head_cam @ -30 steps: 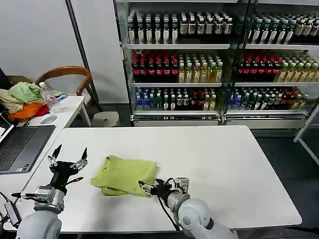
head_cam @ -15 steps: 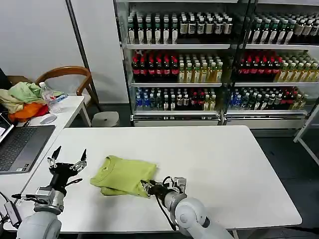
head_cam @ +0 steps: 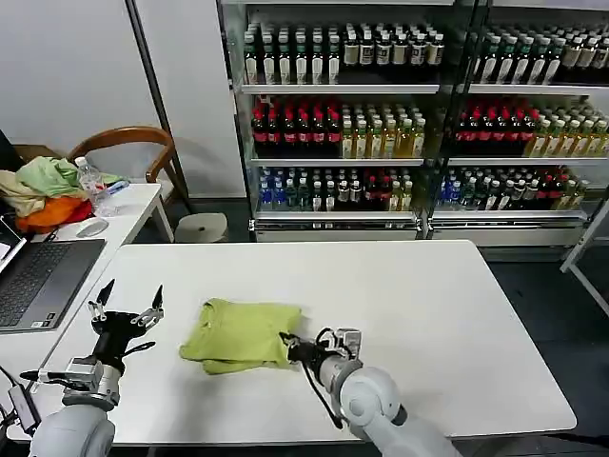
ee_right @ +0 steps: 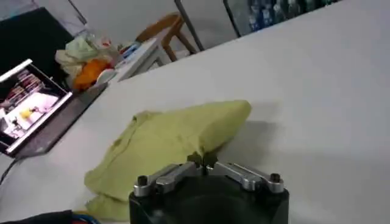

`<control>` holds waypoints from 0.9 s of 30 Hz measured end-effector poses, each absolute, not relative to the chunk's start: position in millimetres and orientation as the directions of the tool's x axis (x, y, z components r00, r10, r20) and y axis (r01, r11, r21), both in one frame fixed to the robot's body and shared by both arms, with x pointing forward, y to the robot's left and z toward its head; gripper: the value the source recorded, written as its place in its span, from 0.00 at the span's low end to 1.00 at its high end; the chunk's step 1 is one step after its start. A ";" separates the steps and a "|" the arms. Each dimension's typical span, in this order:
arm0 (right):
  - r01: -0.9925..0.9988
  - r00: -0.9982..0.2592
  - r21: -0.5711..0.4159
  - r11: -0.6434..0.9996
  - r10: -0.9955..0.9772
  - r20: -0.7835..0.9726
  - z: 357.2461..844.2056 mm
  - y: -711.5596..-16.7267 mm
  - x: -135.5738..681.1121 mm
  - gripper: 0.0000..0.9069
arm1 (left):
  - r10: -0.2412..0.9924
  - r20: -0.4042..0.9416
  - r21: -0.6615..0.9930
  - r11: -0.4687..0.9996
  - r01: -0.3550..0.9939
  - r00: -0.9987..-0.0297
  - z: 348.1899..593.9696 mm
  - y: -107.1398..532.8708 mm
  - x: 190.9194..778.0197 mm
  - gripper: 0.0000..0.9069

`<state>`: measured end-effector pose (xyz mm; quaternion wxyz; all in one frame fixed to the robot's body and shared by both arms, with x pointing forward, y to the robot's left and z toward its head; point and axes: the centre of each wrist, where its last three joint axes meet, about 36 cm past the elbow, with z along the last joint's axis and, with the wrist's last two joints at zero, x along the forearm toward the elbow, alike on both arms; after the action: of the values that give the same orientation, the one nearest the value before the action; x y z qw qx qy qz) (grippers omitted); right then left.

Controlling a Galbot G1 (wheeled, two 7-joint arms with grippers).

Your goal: Fold and organize the clothes.

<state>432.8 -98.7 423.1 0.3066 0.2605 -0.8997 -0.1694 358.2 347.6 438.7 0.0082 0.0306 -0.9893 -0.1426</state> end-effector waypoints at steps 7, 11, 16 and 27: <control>-0.356 -0.718 0.417 0.836 -0.531 0.451 435.4 -125.1 438.3 0.00 | -0.064 0.015 0.274 0.960 -0.057 -0.998 435.3 345.0 360.2 1.00; -0.338 -0.735 0.389 0.857 -0.499 0.459 434.8 -144.1 440.7 0.00 | -0.059 0.016 0.271 0.961 -0.052 -0.998 434.2 342.9 361.2 1.00; -0.325 -0.756 0.353 0.877 -0.465 0.461 435.8 -168.5 444.7 0.00 | -0.052 0.017 0.280 0.959 -0.046 -0.998 432.8 340.3 363.2 1.00; -0.370 -0.780 0.240 0.898 -0.440 0.445 435.9 -214.8 459.9 0.00 | -0.037 0.019 0.276 0.961 -0.030 -0.999 429.4 333.1 365.4 1.00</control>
<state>459.9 -214.8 435.9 0.2527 0.2153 -0.9407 -0.0698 365.4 333.1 429.4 0.0120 0.0170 -0.9901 -0.1390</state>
